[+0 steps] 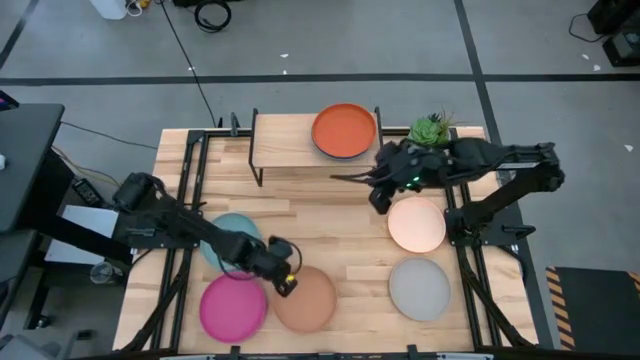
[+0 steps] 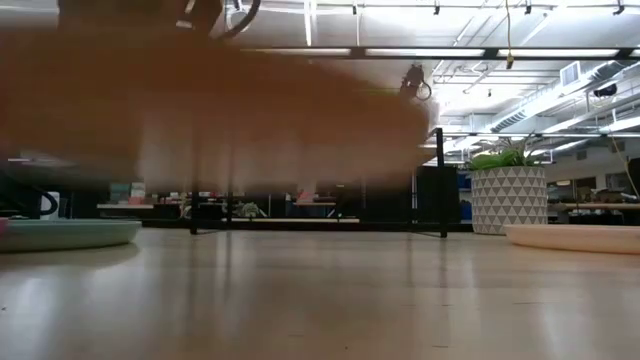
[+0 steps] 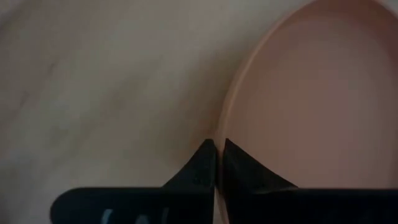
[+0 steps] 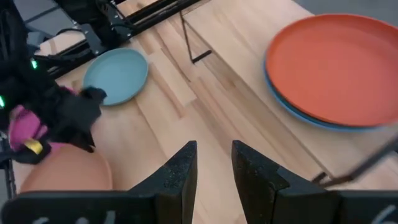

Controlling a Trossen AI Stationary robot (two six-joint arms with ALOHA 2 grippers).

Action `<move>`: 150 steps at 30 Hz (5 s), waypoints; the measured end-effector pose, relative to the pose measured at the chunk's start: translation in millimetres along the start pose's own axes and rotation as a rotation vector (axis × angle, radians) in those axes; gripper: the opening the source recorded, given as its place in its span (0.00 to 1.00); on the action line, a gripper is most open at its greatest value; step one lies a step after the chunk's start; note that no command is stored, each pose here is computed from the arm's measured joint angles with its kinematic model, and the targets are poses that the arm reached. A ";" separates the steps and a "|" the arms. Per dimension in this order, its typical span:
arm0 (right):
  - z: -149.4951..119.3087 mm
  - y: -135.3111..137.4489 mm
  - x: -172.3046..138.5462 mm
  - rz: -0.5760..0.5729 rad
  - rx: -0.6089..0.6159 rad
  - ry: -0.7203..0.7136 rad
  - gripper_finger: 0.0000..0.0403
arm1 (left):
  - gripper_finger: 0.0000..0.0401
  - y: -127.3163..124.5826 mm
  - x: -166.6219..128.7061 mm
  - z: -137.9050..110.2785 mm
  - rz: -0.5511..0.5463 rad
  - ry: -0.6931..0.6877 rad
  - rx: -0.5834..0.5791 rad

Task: Place and stack plates onto a shelf
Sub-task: Put the brown plate on the shelf, then stack the light blue plate into the brown plate on the shelf

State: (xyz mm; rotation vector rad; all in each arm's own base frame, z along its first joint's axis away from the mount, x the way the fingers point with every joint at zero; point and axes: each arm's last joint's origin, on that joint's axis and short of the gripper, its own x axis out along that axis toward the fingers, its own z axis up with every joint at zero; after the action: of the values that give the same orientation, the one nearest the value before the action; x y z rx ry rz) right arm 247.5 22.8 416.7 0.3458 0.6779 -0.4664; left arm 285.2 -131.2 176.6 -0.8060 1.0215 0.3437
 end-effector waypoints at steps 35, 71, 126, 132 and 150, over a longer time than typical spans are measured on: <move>3.4 -26.3 -20.7 -0.117 0.003 -0.075 0.27 | 0.04 203.9 -242.7 244.9 0.488 -0.302 -0.160; 9.6 -32.1 -14.7 -0.138 0.107 -0.093 0.27 | 0.10 209.4 -194.9 280.4 0.524 -0.302 -0.087; 10.7 -28.9 -14.6 -0.065 0.010 -0.071 0.27 | 0.35 200.2 -80.7 50.7 0.374 0.190 0.050; 10.9 -28.8 -14.6 -0.064 0.013 -0.073 0.27 | 0.35 208.8 -79.2 51.6 0.391 0.178 0.034; 12.3 -28.1 -14.7 -0.057 0.028 -0.087 0.27 | 0.35 216.7 -58.1 54.3 0.451 0.300 0.032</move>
State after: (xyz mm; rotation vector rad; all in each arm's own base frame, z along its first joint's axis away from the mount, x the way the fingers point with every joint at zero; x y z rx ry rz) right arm 229.3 -2.0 431.1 0.3309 0.5980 -0.5427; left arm 159.3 60.1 147.5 -0.6021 1.4910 0.6007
